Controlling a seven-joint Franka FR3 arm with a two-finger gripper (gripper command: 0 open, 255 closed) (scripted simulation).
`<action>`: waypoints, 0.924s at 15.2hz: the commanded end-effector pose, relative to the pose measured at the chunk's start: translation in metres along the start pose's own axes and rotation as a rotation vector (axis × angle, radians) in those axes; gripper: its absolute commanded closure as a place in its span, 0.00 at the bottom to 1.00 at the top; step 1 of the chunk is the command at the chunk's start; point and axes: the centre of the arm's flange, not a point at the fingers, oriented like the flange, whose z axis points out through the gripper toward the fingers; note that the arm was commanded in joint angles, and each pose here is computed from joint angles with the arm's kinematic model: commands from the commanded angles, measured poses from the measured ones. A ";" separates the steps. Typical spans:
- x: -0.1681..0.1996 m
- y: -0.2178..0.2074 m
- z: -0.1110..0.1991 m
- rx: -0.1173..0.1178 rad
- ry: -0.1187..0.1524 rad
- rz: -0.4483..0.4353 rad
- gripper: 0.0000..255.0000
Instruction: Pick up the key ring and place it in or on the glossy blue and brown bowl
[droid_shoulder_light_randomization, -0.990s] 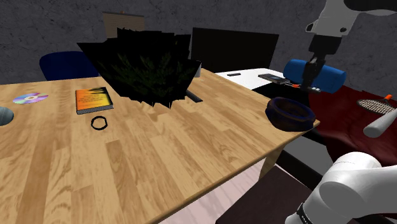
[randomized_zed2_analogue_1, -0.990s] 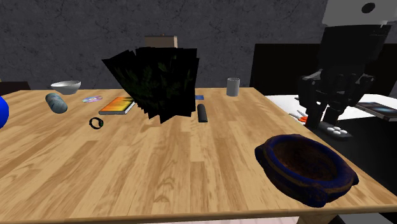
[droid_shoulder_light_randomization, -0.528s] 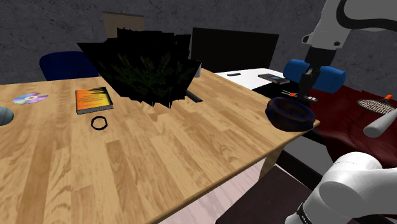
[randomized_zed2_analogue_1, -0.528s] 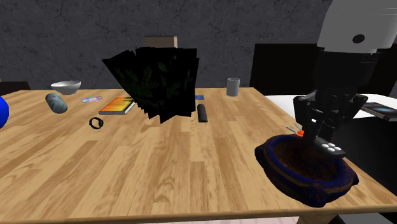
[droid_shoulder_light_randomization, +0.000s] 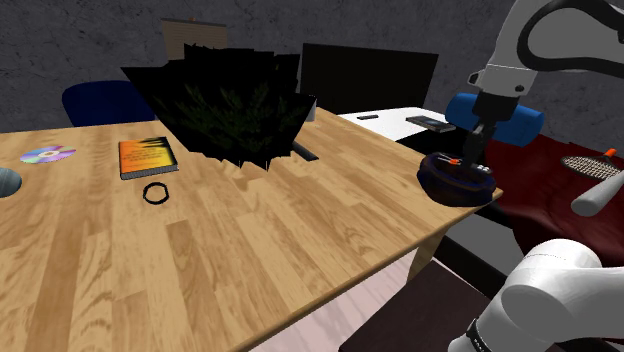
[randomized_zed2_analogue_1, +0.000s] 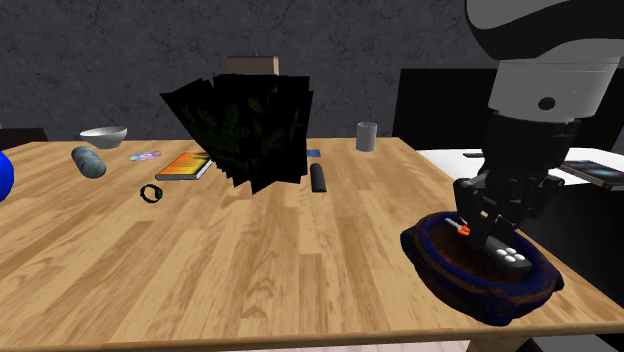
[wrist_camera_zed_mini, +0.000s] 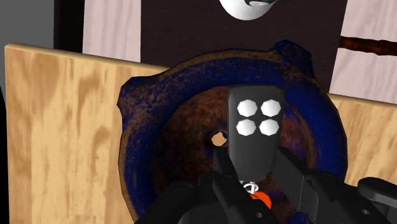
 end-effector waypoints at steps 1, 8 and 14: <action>0.000 -0.001 0.001 0.000 0.000 0.000 1.00; 0.000 -0.001 0.001 0.000 0.000 0.000 0.00; 0.000 -0.001 -0.025 0.000 0.000 0.000 0.00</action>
